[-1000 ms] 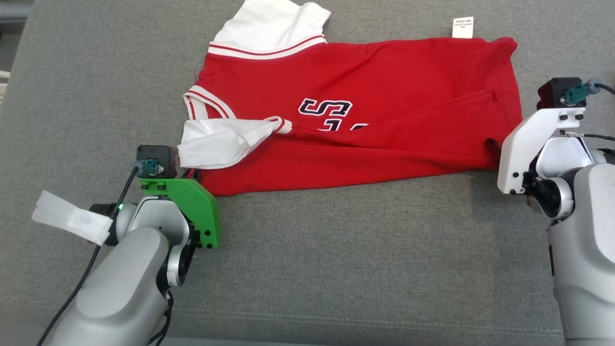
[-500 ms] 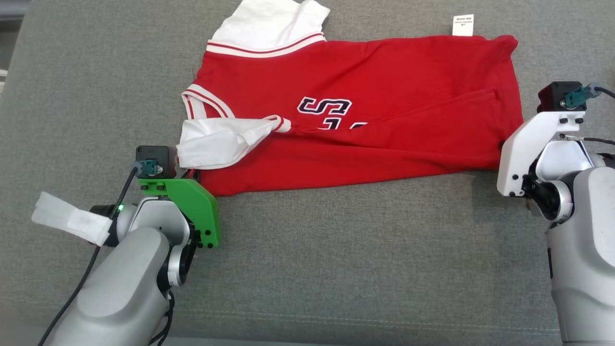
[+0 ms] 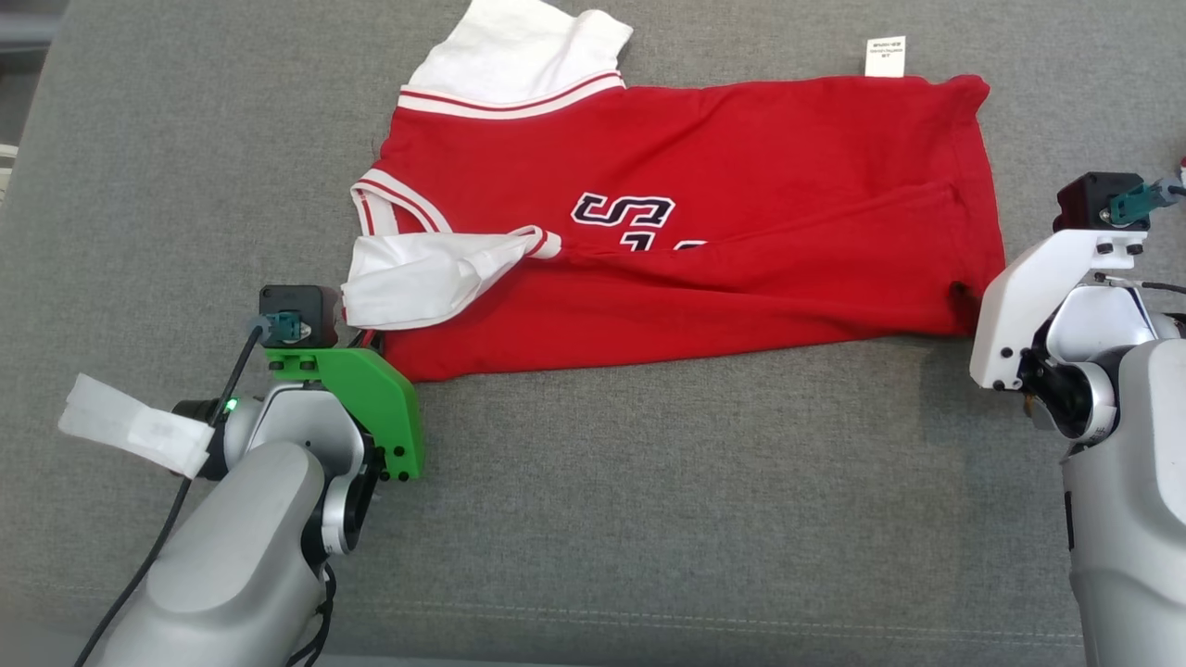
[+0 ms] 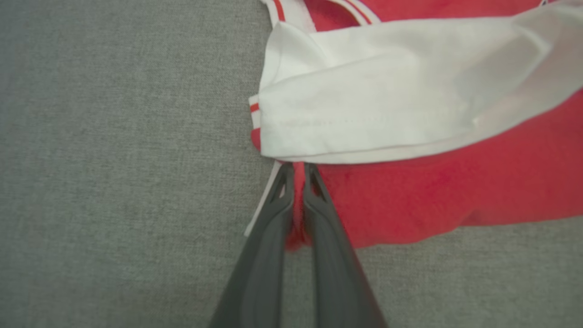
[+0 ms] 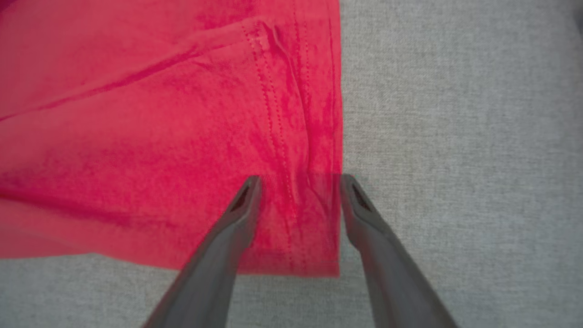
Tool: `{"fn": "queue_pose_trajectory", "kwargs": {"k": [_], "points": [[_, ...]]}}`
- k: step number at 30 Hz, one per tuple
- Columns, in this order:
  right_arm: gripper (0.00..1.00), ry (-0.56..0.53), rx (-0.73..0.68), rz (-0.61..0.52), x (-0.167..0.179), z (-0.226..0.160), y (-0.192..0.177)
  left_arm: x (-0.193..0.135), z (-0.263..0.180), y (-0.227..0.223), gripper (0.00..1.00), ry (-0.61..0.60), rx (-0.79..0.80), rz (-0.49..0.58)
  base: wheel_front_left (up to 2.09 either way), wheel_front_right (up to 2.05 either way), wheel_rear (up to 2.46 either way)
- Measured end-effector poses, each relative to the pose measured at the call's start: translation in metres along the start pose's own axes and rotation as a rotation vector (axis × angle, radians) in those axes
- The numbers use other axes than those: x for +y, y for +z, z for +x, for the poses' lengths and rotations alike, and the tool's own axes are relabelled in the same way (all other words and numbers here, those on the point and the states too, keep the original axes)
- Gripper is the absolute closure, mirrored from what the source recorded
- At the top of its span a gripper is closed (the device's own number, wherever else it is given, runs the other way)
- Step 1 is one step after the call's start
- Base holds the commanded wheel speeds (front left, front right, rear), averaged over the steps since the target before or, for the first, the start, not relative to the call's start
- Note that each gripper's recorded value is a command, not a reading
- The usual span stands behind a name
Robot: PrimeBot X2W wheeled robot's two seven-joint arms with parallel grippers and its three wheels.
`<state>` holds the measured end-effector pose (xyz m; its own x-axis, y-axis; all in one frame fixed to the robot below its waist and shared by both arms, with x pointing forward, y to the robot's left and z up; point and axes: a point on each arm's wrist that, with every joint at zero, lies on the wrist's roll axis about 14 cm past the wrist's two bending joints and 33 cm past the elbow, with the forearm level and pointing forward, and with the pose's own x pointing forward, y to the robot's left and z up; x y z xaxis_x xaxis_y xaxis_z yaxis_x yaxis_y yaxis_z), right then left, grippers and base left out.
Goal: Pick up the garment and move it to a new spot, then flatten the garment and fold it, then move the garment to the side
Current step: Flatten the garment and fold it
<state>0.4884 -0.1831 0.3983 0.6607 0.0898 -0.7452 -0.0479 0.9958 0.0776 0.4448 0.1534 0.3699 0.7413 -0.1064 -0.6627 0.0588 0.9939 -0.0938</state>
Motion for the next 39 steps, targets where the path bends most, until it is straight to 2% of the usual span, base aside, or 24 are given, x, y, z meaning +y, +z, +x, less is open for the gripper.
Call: {"fn": "queue_pose_trajectory", "kwargs": {"k": [8,12,13,14,15,18,19,20,21,22,24,29,30,31,33,34,37,39], "points": [[0.0,0.007,0.012,-0.008,0.004,0.004,-0.004,-0.002,0.001,-0.001,1.0,-0.005,0.002,0.001,0.0,0.0,0.0],[0.36,0.012,0.009,-0.019,0.007,0.007,-0.002,-0.001,0.002,-0.002,1.0,-0.005,0.005,-0.004,0.0,0.0,0.0],[0.38,0.014,0.009,-0.021,0.008,0.007,-0.002,-0.001,0.002,-0.002,1.0,-0.004,0.005,-0.005,0.0,0.0,0.0],[0.51,0.014,0.01,-0.024,0.008,0.007,-0.002,-0.001,0.002,-0.002,1.0,-0.004,0.006,-0.006,0.0,0.0,0.0],[0.52,0.014,0.011,-0.025,0.008,0.007,-0.002,-0.001,0.002,-0.002,1.0,-0.004,0.004,-0.007,0.0,0.0,0.0],[0.47,0.003,0.008,-0.032,0.005,0.007,-0.001,0.0,0.003,-0.003,1.0,-0.003,0.006,-0.01,0.0,0.0,0.0],[0.42,-0.003,-0.002,-0.033,0.003,0.007,0.001,0.0,0.003,-0.003,1.0,-0.003,0.007,-0.012,0.0,0.0,0.0],[0.32,-0.012,-0.006,-0.039,0.0,0.006,0.002,0.0,0.003,-0.003,1.0,-0.003,0.008,-0.014,0.0,0.0,0.0],[0.12,-0.023,-0.015,-0.046,-0.002,0.005,0.004,0.0,0.003,-0.003,1.0,-0.003,0.008,-0.014,0.0,0.0,0.0],[0.03,-0.039,-0.024,-0.059,-0.006,0.004,0.006,0.0,0.002,-0.003,1.0,-0.003,0.008,-0.015,0.0,0.0,0.0],[0.0,-0.046,-0.035,-0.064,-0.008,0.003,0.009,0.0,0.002,-0.003,1.0,-0.003,0.005,-0.014,0.0,0.0,0.0],[0.0,-0.015,-0.039,-0.067,0.005,0.004,0.01,0.0,0.002,-0.003,1.0,-0.001,0.005,-0.014,0.0,0.0,0.0],[0.03,-0.01,-0.037,-0.067,0.007,0.005,0.009,0.0,0.002,-0.004,1.0,-0.001,0.006,-0.015,0.0,0.0,0.0],[0.1,-0.008,-0.033,-0.068,0.008,0.006,0.008,0.001,0.002,-0.004,1.0,-0.001,0.006,-0.015,0.0,0.0,0.0],[0.14,-0.006,-0.022,-0.068,0.008,0.008,0.005,0.001,0.002,-0.004,1.0,0.0,0.008,-0.015,0.0,0.0,0.0],[0.19,-0.005,-0.018,-0.067,0.009,0.009,0.004,0.001,0.002,-0.005,1.0,0.0,0.009,-0.015,0.0,0.0,0.0],[0.48,-0.004,-0.006,-0.066,0.009,0.011,0.001,0.001,0.003,-0.005,1.0,0.001,0.01,-0.019,0.0,0.0,0.0],[0.58,-0.004,0.002,-0.065,0.009,0.012,-0.001,0.002,0.003,-0.006,1.0,0.001,0.011,-0.023,0.0,0.0,0.0]]}}
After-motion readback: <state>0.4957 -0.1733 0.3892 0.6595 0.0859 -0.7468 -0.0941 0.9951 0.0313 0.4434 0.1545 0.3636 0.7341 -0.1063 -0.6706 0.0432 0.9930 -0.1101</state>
